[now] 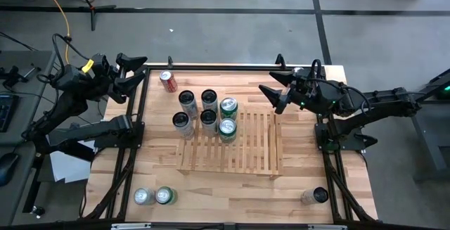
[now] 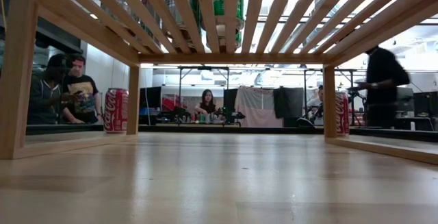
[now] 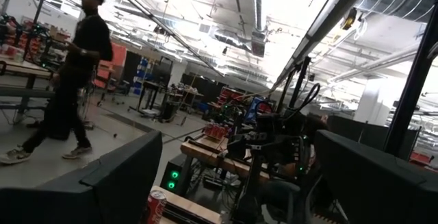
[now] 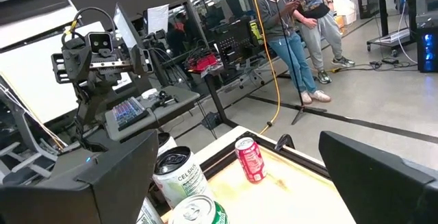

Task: Place canned beverage on shelf
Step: Put the right red soda can on the shelf

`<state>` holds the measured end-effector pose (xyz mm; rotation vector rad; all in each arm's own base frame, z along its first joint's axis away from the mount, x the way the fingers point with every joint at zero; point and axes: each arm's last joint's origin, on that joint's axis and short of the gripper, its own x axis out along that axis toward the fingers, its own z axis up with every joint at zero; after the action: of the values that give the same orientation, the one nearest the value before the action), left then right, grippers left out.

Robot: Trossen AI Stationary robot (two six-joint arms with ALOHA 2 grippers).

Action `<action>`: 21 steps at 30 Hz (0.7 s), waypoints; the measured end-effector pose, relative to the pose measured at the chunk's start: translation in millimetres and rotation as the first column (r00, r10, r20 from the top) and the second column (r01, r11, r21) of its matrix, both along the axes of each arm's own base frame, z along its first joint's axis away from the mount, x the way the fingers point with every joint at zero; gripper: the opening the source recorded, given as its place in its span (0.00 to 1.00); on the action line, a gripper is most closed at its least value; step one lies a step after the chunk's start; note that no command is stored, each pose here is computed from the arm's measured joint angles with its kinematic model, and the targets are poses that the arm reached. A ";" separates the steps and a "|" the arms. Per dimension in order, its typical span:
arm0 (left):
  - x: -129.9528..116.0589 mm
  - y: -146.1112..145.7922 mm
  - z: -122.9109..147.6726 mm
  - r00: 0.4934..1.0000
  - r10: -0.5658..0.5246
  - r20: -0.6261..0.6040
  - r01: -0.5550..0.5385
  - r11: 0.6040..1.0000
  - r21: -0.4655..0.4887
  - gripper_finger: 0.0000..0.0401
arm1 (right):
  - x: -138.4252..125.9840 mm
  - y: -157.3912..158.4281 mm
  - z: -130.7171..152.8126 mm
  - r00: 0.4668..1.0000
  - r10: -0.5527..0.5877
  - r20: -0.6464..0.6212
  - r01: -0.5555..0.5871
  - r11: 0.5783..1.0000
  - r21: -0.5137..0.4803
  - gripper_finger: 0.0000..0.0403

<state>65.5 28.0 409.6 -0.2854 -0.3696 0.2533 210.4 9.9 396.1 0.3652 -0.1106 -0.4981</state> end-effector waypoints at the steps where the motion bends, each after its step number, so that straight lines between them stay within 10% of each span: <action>1: 0.0 0.0 0.0 1.000 0.000 0.000 0.000 1.000 0.000 0.93 | 0.0 0.0 0.0 1.000 0.000 0.003 0.000 1.000 0.007 0.97; 11: 0.0 0.0 0.0 1.000 -0.001 0.001 0.001 1.000 -0.003 0.93 | -1.7 -7.7 -18.0 0.984 -0.158 -0.077 0.168 0.973 0.158 0.97; 16: 0.0 0.0 0.1 1.000 -0.006 0.007 0.006 1.000 -0.020 0.93 | -7.0 -37.8 -50.7 0.898 -0.359 -0.255 0.429 0.844 0.321 0.97; 21: 0.0 0.0 0.1 1.000 -0.008 0.010 0.009 1.000 -0.025 0.93 | -23.9 -81.2 -83.2 0.682 -0.497 -0.536 0.703 0.648 0.293 0.97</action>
<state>65.4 28.1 409.7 -0.3130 -0.3746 0.2485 186.5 -71.3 313.0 0.7134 0.3299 -1.3026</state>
